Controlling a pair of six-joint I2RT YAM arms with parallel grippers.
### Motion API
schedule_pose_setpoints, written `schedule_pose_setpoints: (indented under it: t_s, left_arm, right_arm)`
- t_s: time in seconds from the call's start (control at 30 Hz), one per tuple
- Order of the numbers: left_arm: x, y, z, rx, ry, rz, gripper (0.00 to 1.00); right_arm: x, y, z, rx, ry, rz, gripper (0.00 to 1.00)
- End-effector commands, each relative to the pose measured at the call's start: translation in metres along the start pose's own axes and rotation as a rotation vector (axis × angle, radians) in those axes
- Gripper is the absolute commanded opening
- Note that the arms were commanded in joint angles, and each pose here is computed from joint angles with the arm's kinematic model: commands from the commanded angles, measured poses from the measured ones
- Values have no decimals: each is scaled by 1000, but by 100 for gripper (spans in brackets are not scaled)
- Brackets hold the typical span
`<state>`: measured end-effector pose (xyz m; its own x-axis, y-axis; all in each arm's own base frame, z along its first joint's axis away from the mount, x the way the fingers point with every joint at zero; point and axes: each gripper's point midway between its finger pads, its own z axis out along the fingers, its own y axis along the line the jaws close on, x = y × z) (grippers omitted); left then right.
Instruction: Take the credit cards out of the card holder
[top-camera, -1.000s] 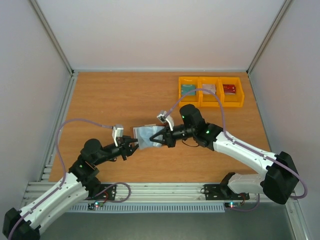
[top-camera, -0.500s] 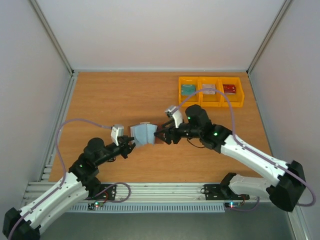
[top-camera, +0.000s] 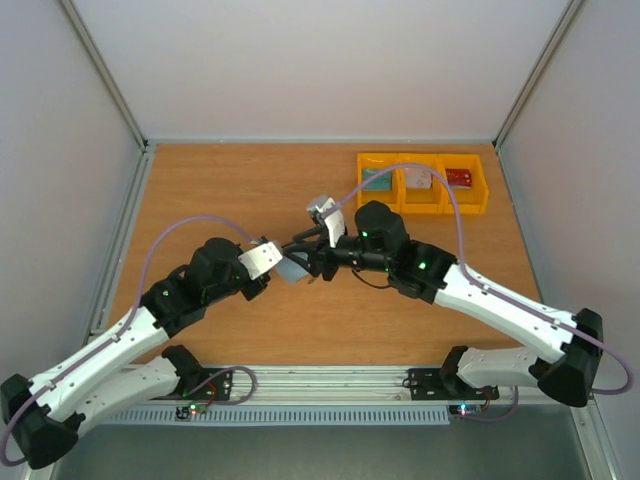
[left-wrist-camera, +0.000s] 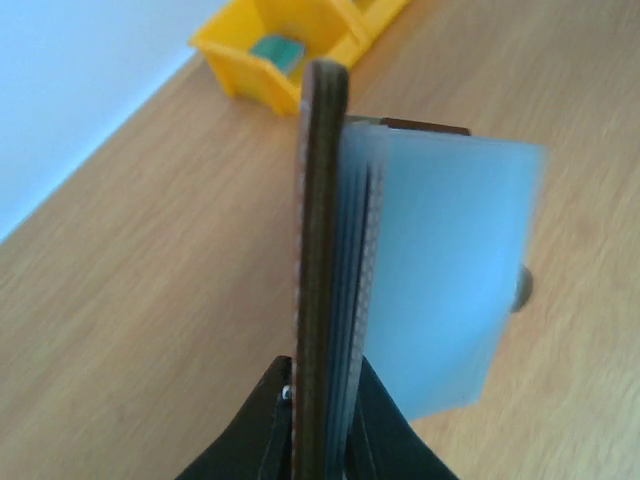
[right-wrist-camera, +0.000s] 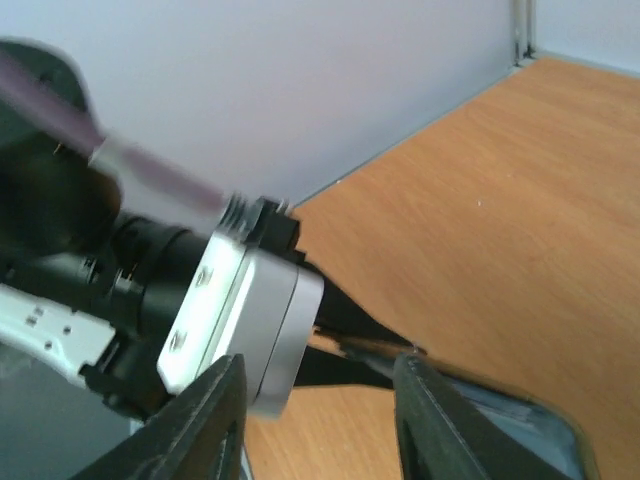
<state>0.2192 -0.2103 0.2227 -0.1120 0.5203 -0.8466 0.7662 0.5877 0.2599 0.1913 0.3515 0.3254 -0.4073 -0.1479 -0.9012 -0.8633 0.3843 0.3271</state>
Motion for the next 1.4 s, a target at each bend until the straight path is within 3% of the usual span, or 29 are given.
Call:
schedule_pose_setpoints:
  t_s: [0.0,0.17,0.33,0.43,0.57,0.77,0.87,0.97,1.13,1.37]
  left_arm:
    - [6,1,-7,-5,49,38,0]
    - [-17,-16,-18,109,-51,-177,0]
    - [-26,-19,-22,213,-121,-525,0]
    - [-28,-25,-22,300,-157,-655,0]
    - [-50,-34,-33,430,-292,-696,0]
    - [-57,-37,-39,505,-353,-760,0]
    - [-57,-39,-40,521,-369,-753,0]
    - [-57,-41,-41,537,-383,-746,0]
    - [-60,-45,-44,564,-410,-731,0]
    - [-48,-39,-37,498,-383,-749,0]
  right_arm:
    - [-14,-6,16,7,-70,63,39]
    - [7,-29,16,99,-83,153,33]
    - [16,-12,-1,12,-105,140,32]
    - [37,2,0,-67,11,127,31]
    - [68,-18,-1,48,129,157,27]
    - [86,-66,-25,345,212,129,26]
    - [87,-63,-26,330,230,117,32]
    - [81,-39,-15,180,223,99,40]
    - [63,-1,-3,-53,182,64,40]
    - [56,-44,-22,232,180,56,48]
